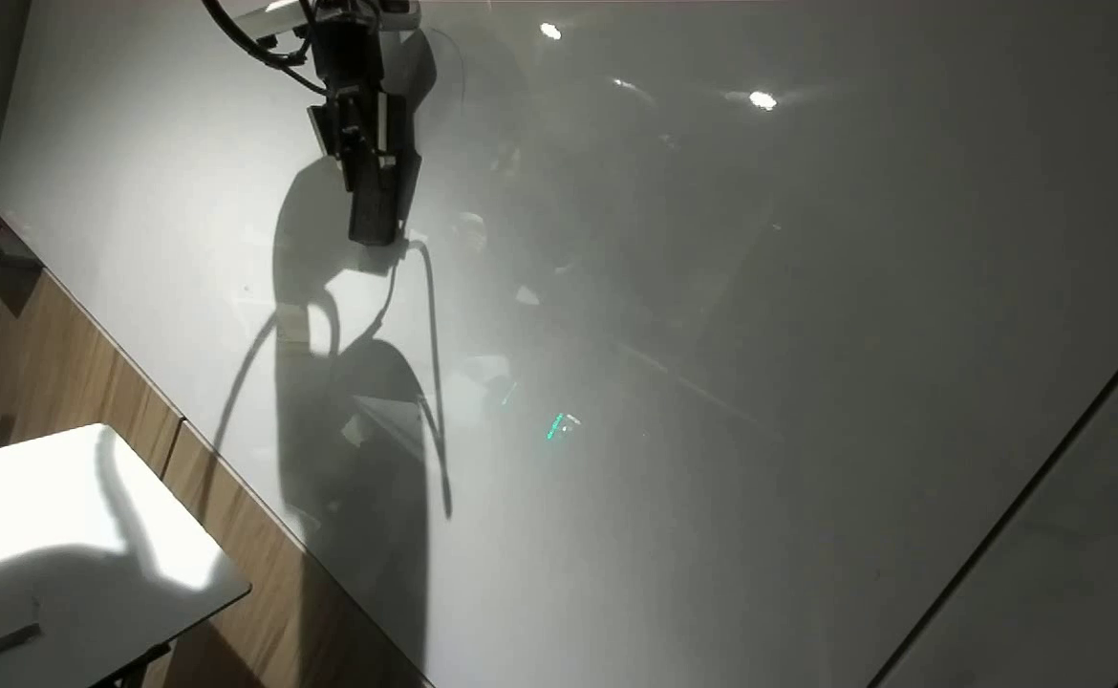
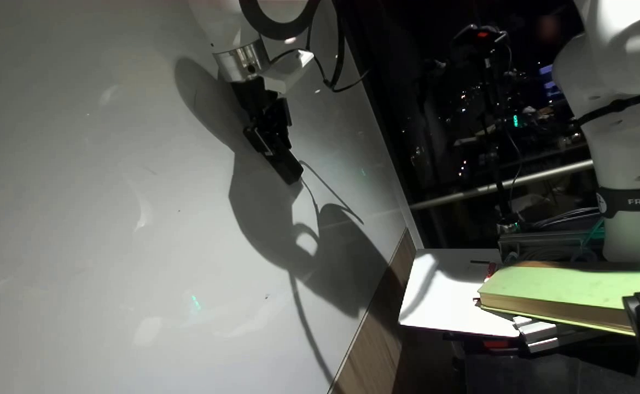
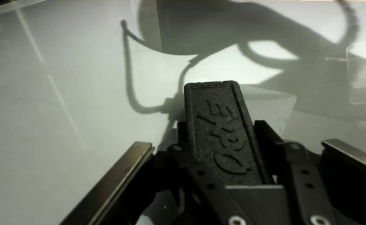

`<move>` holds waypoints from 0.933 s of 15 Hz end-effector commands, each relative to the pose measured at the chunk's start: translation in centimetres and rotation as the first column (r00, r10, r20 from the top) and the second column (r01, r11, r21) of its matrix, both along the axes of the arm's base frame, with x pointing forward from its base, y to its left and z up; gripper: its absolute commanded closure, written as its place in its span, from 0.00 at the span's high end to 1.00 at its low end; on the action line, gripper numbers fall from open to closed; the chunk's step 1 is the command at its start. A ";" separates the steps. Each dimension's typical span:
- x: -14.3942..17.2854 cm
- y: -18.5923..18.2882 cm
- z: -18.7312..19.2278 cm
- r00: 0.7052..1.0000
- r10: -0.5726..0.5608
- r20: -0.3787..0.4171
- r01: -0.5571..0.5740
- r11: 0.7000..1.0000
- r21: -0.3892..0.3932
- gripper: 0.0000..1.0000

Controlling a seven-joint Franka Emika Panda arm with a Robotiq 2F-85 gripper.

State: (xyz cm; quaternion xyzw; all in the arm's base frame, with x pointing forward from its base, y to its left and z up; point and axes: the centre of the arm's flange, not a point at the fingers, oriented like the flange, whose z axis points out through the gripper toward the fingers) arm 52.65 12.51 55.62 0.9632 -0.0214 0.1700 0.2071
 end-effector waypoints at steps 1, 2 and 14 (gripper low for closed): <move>4.6 -2.6 5.8 0.989 0.034 0.146 -0.031 0.999 -0.020 0.29; 4.6 -2.7 6.3 0.989 0.035 0.147 -0.032 0.999 -0.020 0.29; 5.5 -4.6 10.0 0.991 0.050 0.127 -0.043 0.998 -0.054 0.29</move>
